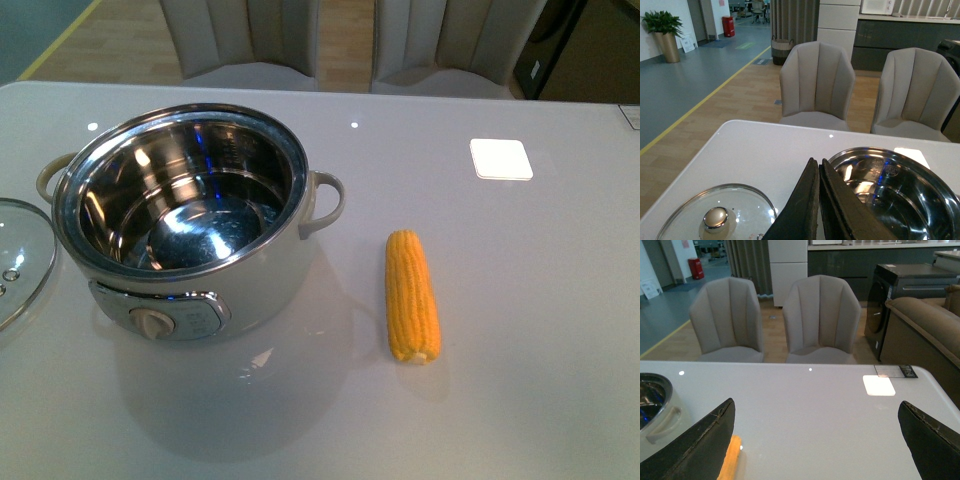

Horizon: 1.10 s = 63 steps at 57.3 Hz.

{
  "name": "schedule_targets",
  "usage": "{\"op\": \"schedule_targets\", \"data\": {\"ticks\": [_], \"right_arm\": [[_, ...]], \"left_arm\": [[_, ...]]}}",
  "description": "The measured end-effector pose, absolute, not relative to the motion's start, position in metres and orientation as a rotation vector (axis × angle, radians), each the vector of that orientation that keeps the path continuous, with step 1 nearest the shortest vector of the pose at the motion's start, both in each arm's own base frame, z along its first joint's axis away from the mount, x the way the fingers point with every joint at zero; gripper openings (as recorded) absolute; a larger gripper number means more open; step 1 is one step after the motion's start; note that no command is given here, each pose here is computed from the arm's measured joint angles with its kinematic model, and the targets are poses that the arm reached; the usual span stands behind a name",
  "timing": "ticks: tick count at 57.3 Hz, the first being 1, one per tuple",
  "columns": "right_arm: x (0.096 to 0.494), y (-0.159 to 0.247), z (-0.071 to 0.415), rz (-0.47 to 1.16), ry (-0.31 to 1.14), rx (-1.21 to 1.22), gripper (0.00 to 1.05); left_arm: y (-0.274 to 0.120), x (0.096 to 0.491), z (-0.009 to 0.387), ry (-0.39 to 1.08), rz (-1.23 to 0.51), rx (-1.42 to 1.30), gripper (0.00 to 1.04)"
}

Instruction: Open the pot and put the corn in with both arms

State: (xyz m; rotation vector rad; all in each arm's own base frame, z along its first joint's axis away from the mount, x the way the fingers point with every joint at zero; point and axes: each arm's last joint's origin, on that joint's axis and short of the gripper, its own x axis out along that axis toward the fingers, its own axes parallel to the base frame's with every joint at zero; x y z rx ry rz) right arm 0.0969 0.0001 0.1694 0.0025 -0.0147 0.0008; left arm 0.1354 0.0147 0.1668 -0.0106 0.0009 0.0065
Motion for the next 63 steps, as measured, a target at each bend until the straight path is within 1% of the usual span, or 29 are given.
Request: {"op": "schedule_targets", "data": {"ticks": [9,14,55,60,63], "right_arm": [[0.097,0.000,0.169,0.001,-0.015,0.002,0.96],[0.097,0.000,0.169,0.001,-0.015,0.002,0.96],[0.097,0.000,0.169,0.001,-0.015,0.002,0.96],[0.097,0.000,0.169,0.001,-0.015,0.002,0.96],[0.097,0.000,0.169,0.001,-0.015,0.002,0.96]], "left_arm": [[0.006,0.129,0.169,-0.003,0.033,-0.011,0.03],[0.001,0.126,0.170,-0.010,-0.001,-0.009,0.03],[0.000,0.108,0.170,-0.013,0.003,-0.009,0.03],[0.000,0.101,0.166,0.021,0.003,-0.008,0.03],[0.000,0.098,0.167,0.002,0.003,-0.008,0.03]]}}
